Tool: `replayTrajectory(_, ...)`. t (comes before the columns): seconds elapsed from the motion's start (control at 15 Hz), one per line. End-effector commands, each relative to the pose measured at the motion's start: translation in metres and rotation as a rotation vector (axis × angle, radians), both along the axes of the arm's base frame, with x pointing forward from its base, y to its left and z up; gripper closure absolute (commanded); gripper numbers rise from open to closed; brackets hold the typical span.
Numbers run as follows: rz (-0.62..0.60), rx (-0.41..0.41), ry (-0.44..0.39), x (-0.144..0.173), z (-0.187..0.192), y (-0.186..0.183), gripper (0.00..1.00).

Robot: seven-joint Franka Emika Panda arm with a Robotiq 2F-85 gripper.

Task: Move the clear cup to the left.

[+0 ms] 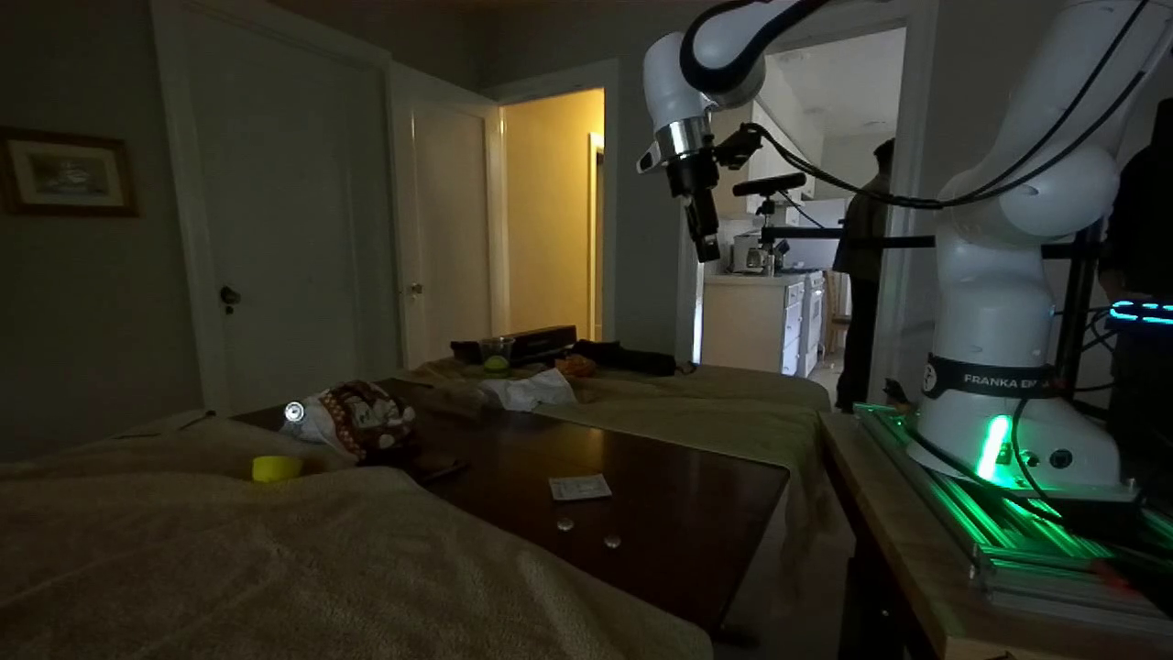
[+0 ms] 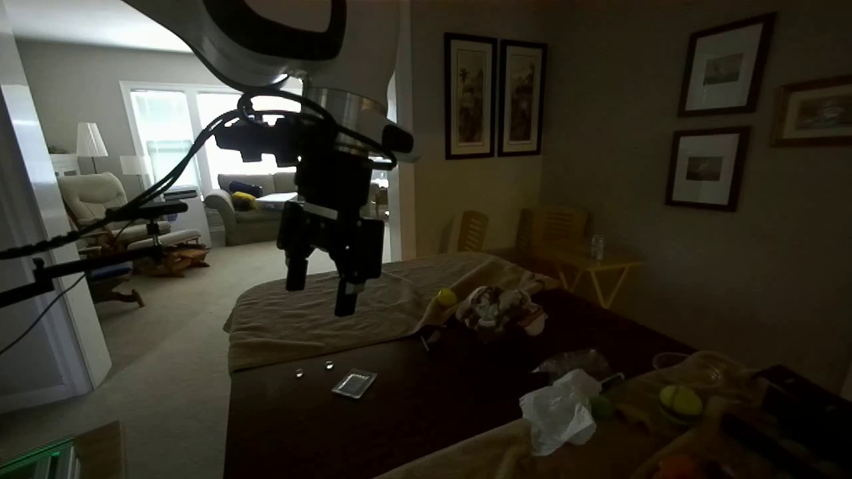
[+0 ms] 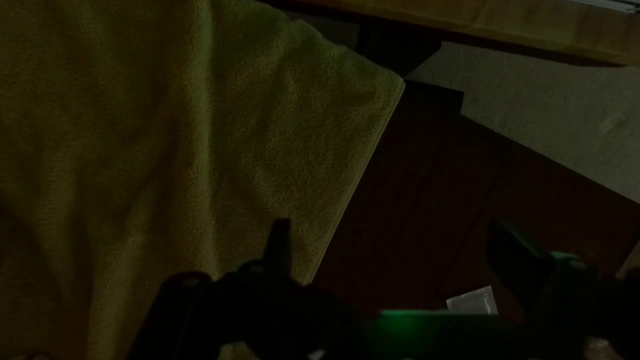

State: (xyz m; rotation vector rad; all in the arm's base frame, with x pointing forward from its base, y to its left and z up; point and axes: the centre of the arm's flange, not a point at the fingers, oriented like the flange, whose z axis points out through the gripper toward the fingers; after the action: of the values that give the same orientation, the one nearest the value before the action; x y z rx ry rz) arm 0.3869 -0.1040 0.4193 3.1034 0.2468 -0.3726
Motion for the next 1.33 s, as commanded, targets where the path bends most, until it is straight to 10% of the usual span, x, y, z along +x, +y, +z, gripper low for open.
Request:
replayTrajectory(0.0,0.000,0.000,0.000,0.000,0.000,0.000,0.00)
replayTrajectory(0.93,0.000,0.000,0.000,0.000,0.000,0.000,0.00)
replayTrajectory(1.27,-0.038,-0.050,-0.220,0.049,0.052,-0.020,0.00)
